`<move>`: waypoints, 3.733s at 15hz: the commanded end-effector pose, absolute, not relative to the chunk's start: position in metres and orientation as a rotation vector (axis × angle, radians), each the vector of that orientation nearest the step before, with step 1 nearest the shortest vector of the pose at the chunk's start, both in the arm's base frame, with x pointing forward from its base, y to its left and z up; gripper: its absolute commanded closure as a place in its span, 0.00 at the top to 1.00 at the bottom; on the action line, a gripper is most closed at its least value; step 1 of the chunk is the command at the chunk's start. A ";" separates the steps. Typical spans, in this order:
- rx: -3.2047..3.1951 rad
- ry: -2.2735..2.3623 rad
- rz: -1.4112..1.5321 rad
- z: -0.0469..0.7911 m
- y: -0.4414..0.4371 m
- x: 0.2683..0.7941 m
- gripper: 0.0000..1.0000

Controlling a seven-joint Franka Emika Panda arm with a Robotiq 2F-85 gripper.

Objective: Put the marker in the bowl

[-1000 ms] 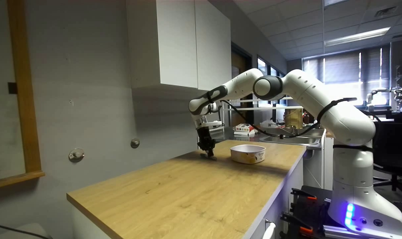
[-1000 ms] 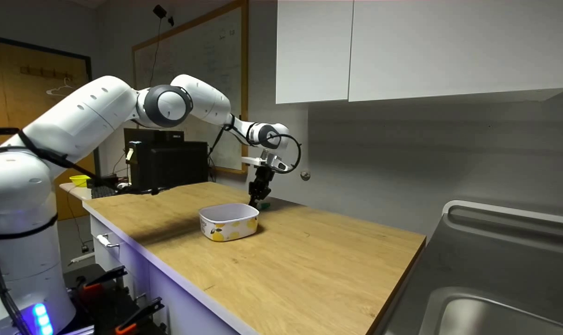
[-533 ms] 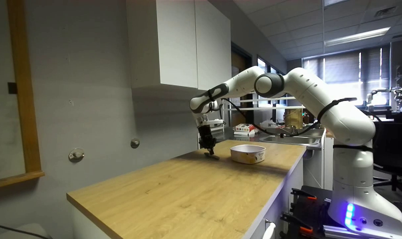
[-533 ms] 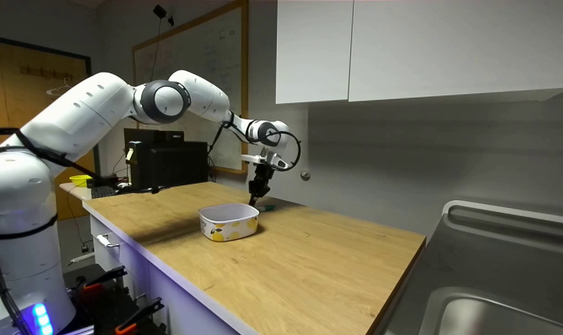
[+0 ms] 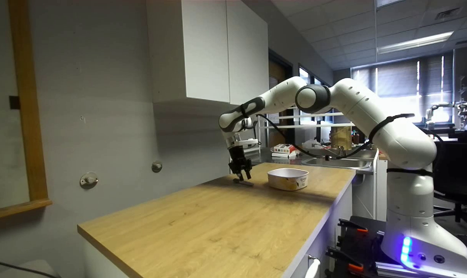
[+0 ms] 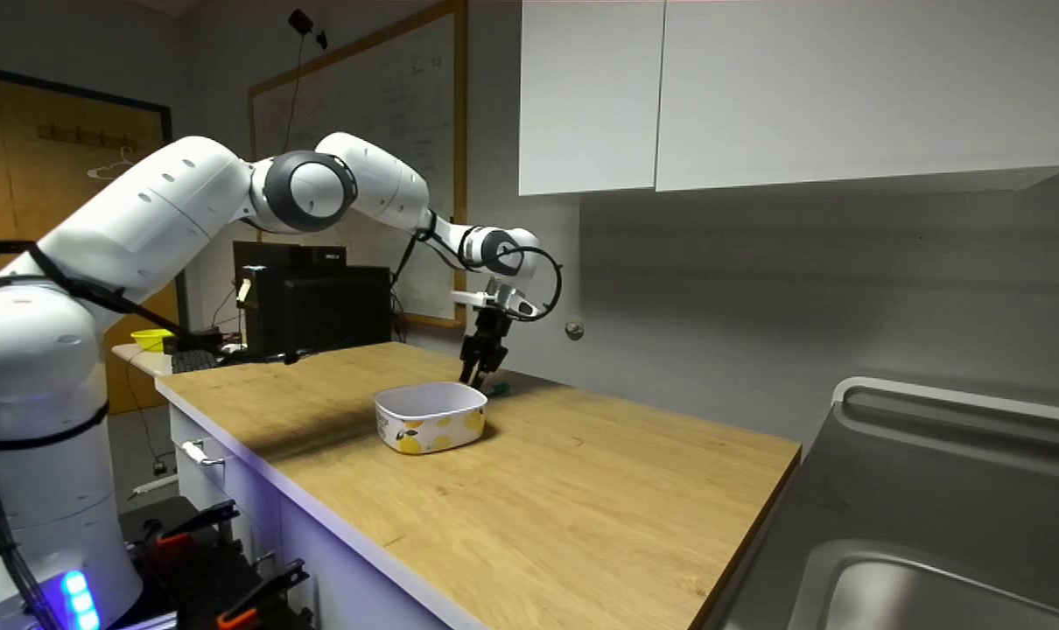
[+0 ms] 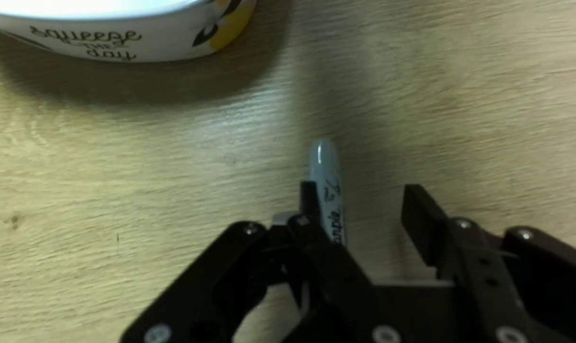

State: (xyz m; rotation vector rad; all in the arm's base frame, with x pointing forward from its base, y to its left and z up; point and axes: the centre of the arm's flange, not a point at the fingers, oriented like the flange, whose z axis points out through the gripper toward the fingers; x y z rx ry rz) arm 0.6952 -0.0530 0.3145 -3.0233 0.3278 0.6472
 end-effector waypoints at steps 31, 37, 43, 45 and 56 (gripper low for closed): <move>-3.081 0.246 0.764 0.286 -0.061 0.673 0.08; -3.091 0.224 0.697 0.314 -0.048 0.666 0.08; -3.115 0.213 0.549 0.387 -0.030 0.637 0.08; -3.116 0.234 0.524 0.407 -0.036 0.612 0.08; -3.042 0.462 0.568 0.408 -0.102 0.482 0.08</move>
